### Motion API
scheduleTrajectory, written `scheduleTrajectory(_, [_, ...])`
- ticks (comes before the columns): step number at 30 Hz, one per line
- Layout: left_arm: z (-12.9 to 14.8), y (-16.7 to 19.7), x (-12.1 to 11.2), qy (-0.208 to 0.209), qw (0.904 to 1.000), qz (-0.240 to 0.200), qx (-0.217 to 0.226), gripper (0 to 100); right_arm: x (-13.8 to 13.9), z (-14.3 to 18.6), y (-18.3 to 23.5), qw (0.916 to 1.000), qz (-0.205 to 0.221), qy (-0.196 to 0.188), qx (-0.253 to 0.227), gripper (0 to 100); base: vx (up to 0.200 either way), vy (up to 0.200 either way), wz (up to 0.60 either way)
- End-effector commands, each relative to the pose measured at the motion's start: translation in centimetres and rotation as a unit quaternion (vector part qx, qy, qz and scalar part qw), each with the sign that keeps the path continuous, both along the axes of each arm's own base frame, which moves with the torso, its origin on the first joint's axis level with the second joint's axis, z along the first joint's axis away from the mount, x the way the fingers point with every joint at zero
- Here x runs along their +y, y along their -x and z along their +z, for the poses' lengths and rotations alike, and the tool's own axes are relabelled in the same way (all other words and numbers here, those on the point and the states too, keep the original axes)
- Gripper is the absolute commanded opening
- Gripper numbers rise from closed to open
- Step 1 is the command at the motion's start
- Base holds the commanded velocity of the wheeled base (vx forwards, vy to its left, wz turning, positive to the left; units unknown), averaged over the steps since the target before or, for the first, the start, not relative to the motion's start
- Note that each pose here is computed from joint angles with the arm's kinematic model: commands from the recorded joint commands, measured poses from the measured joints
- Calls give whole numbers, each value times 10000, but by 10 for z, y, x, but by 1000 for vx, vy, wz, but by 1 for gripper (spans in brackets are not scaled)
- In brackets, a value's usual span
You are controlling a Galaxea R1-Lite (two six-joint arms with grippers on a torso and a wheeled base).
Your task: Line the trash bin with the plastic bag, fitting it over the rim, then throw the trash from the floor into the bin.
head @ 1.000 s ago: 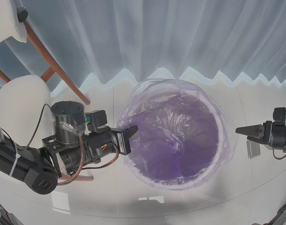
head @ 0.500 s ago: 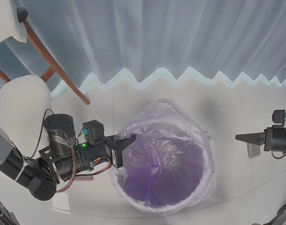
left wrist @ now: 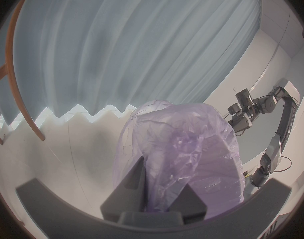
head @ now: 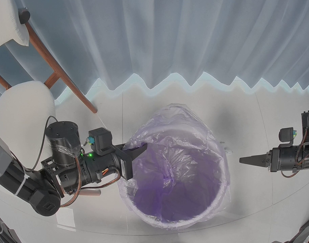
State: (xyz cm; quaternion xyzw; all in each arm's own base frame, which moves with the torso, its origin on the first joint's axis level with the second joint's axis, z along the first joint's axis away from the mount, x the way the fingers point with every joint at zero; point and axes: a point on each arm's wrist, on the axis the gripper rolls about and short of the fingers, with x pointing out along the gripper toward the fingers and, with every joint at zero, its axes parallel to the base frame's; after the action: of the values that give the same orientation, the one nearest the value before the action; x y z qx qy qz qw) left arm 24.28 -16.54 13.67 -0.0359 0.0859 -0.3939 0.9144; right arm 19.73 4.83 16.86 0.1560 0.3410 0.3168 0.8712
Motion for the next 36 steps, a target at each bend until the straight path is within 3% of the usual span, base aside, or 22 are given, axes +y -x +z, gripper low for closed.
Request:
scheduleTrajectory(1, [5, 1, 1, 65, 10000, 0, -58, 0, -2, -16, -19, 9996, -158, -3, 251, 100, 0, 0, 0])
scheduleTrajectory(20, [10, 10, -8, 127, 9996, -198, -122, 0, 12, -39, -45, 9993, 28, 51, 378, 100, 0, 0, 0])
scheduleTrajectory(36, [30, 11, -7, 365, 9983, -196, -404, 0, 3, -82, -77, 9964, -396, 252, 704, 100, 0, 0, 0])
